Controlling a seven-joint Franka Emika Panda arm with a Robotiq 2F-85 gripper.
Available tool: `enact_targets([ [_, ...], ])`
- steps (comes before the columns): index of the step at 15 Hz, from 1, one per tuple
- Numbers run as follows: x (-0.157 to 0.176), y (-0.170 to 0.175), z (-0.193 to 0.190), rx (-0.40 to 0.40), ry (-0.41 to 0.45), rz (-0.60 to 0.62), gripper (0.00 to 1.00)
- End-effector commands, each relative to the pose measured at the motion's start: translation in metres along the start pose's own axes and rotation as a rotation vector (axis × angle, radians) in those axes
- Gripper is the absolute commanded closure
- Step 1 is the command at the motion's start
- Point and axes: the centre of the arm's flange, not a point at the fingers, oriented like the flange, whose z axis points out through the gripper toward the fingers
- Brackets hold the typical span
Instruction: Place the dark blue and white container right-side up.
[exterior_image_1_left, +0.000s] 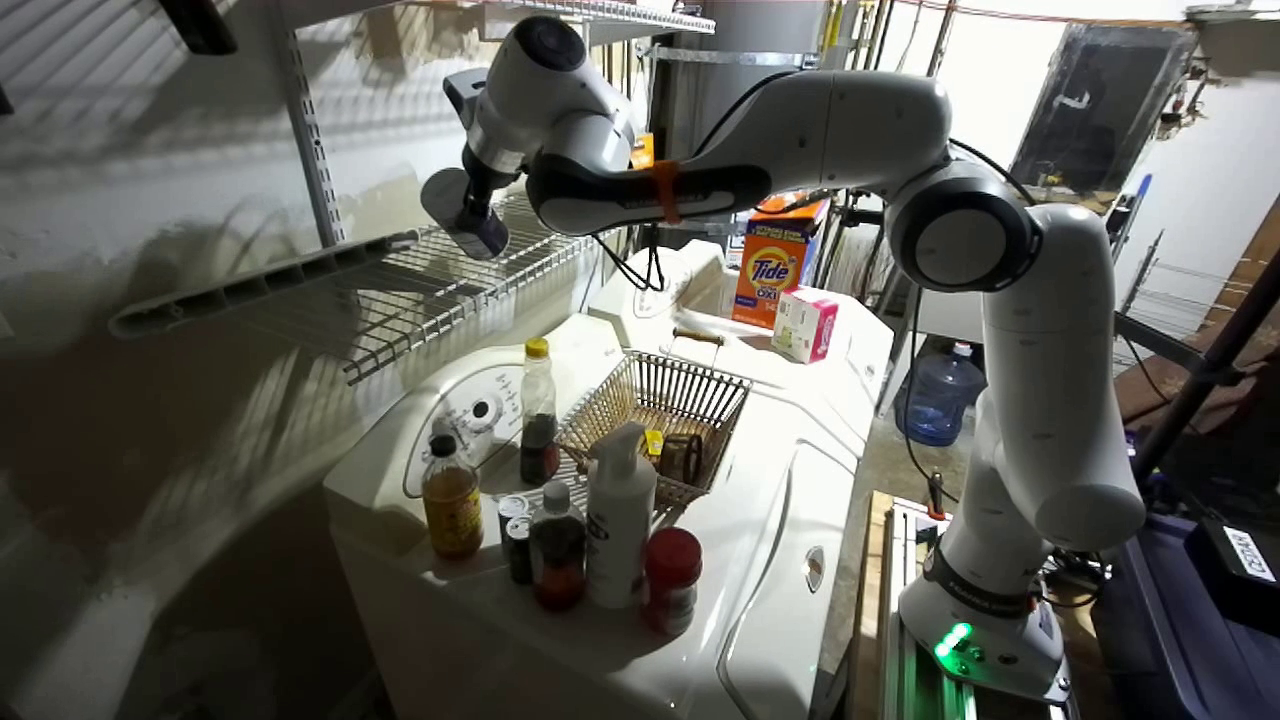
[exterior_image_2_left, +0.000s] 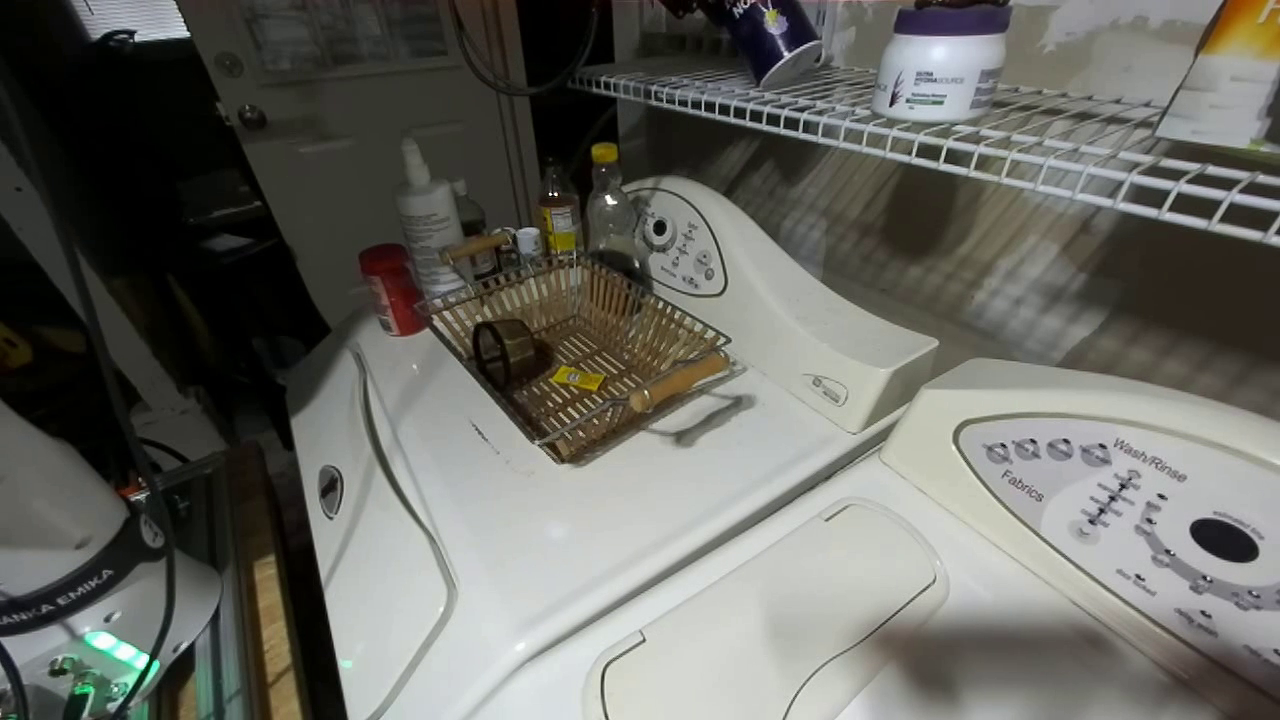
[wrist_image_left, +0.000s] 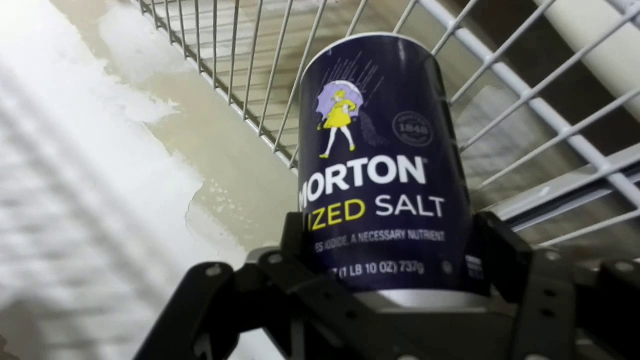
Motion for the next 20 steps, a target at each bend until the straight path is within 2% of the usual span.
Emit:
enact_targets([
  [1,-0.024,-0.032,0.018,-0.034,-0.083,-0.160,0.41],
  [16,-0.022,-0.083,0.021,-0.129,-0.165,-0.631,0.41],
  [17,-0.022,-0.085,0.021,-0.130,-0.171,-0.658,0.20],
  [18,-0.021,-0.086,0.021,-0.132,-0.179,-0.683,0.04],
  [20,-0.023,-0.089,0.023,-0.123,-0.206,-0.710,0.00],
])
